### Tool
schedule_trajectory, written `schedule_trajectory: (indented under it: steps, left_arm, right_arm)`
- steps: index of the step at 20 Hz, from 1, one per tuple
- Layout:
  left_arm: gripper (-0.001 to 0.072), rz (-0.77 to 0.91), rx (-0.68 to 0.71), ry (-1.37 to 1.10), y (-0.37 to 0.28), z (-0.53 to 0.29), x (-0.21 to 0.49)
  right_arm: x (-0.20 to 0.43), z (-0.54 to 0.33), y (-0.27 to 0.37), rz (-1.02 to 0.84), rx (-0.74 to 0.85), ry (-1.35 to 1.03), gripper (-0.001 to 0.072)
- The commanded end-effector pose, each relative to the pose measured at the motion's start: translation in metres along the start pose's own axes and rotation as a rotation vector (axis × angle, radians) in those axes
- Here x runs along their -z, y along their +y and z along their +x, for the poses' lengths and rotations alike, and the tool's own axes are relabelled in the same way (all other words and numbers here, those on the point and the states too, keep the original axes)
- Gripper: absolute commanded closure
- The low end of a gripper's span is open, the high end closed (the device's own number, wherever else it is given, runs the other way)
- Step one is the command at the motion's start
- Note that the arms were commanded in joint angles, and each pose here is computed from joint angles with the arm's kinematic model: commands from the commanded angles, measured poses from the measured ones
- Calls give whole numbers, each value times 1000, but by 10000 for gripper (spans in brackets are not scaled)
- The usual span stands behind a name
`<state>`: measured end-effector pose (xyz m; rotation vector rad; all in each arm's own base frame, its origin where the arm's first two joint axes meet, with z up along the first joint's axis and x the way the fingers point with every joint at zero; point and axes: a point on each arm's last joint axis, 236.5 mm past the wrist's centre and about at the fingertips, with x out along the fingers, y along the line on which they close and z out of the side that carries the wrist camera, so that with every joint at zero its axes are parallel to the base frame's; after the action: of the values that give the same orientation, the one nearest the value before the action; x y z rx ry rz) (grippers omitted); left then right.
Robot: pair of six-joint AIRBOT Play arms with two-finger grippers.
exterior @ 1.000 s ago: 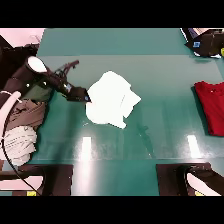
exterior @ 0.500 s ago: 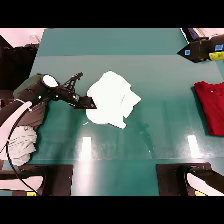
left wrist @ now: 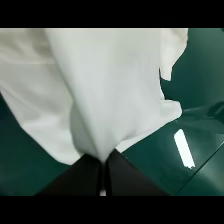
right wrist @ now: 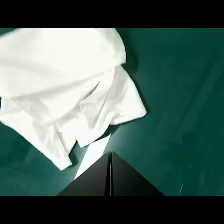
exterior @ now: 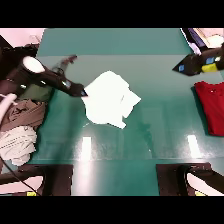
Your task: Fold the shirts.
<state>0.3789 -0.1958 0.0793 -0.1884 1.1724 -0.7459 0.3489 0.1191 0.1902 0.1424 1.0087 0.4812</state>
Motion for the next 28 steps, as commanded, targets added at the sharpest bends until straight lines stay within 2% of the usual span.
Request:
schedule_trajectory:
  steps: [1,3,5,6,7,12,19,20,23,24,26,27,28]
  left_arm:
    - [684,132,-106,-136,-18,-80,-30]
    - [684,176,-125,-204,-32,-106,-41]
    - [684,197,-129,-228,-40,-117,-45]
    - [684,198,-128,-230,-41,-118,-45]
    - [684,198,-128,-227,-41,-118,-44]
    - [684,186,-123,-212,-42,-117,-41]
    - [684,163,-120,-211,-41,-116,-40]
    - [684,163,-120,-211,-41,-116,-40]
    - [684,163,-120,-212,-41,-116,-40]
    - [684,163,-120,-211,-41,-116,-40]
    - [684,164,-121,-212,-41,-117,-40]
    - [684,165,-125,-214,-40,-117,-40]
    - [684,170,-151,-221,-36,-120,-42]
  right_arm:
    - [48,42,-15,83,-13,102,691]
    - [70,79,-16,180,-72,117,667]
    - [89,118,-20,303,-123,134,275]
    - [97,137,-23,366,-143,151,225]
    - [102,153,-25,421,-164,159,225]
    - [90,217,-39,591,-237,107,229]
    - [68,276,-26,568,-232,124,236]
    - [66,283,-23,559,-235,129,267]
    - [59,297,-15,535,-235,122,285]
    - [53,299,-15,527,-227,100,366]
    - [39,297,-14,500,-220,57,635]
    - [26,289,-14,463,-227,26,691]
    - [10,277,-13,432,-239,-10,692]
